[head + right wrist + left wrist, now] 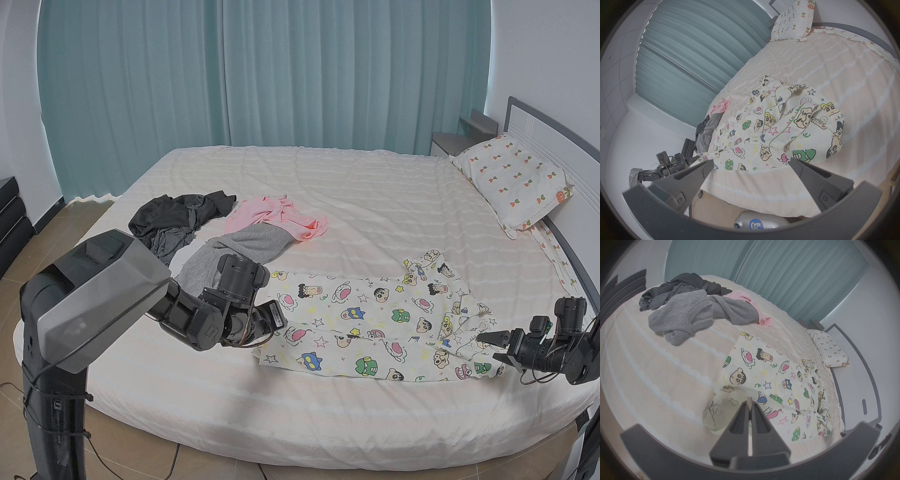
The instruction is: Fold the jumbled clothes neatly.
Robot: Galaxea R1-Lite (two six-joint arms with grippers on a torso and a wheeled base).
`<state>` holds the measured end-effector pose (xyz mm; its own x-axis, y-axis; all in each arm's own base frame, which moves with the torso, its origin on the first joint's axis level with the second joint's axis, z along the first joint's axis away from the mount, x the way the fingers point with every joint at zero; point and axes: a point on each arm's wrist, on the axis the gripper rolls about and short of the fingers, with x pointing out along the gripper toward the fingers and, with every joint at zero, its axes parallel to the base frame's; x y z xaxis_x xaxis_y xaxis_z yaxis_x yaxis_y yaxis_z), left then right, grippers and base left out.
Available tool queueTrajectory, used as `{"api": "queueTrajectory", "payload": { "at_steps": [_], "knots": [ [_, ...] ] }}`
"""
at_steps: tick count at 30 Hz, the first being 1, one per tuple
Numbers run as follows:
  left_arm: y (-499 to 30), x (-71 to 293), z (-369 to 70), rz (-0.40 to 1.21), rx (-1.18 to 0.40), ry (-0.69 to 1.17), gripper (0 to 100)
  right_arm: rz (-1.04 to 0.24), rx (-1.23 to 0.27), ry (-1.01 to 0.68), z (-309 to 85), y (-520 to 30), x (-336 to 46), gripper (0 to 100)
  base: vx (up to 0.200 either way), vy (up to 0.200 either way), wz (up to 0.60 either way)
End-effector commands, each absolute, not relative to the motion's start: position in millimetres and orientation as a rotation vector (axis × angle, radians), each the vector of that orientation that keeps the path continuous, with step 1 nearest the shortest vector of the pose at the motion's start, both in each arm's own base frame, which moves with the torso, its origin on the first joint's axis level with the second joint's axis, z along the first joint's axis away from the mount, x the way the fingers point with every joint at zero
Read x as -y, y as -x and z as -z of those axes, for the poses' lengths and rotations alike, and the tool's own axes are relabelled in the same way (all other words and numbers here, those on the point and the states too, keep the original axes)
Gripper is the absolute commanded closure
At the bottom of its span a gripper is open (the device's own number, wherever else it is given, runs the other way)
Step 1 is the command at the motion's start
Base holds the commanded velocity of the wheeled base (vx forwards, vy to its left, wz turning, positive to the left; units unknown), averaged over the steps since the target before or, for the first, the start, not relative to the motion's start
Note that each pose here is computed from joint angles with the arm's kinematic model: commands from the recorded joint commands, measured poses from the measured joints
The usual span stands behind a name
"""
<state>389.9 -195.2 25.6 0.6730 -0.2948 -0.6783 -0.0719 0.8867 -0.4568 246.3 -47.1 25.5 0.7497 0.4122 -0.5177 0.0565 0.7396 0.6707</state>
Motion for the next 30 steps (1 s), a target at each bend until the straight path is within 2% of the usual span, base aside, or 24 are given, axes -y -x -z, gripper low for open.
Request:
{"api": "queueTrajectory", "payload": {
  "at_steps": [1, 16, 17, 25, 27, 30],
  "knots": [
    [-410.2, 193.7, 6.0, 0.096, -0.850, 0.473, 100, -0.214, -0.711, -0.725, -24.9, -246.3, 47.1, 0, 0.000, 0.000, 0.00],
    [-437.9, 195.2, 34.0, 0.016, -0.792, 0.470, 100, -0.212, -0.714, -0.725, -23.5, -246.6, 47.2, 0, 0.000, 0.000, 0.00],
    [-437.9, 195.2, 34.0, 0.016, -0.792, 0.470, 0, -0.212, -0.714, -0.725, -23.5, -246.6, 47.2, 0, 0.000, 0.000, 0.00],
    [-438.0, 191.8, 31.4, -0.003, -0.787, 0.483, 0, -0.211, -0.713, -0.724, -23.9, -246.6, 47.2, 0, 0.000, 0.000, 0.00],
    [-438.6, 184.0, 23.4, -0.016, -0.776, 0.492, 0, -0.207, -0.711, -0.723, -24.0, -246.9, 47.7, 0, 0.000, 0.000, 0.00],
    [-429.1, 164.2, -11.7, -0.029, -0.748, 0.535, 0, -0.199, -0.704, -0.727, -25.4, -248.1, 47.8, 0, 0.000, 0.000, 0.00]
  ]
}}
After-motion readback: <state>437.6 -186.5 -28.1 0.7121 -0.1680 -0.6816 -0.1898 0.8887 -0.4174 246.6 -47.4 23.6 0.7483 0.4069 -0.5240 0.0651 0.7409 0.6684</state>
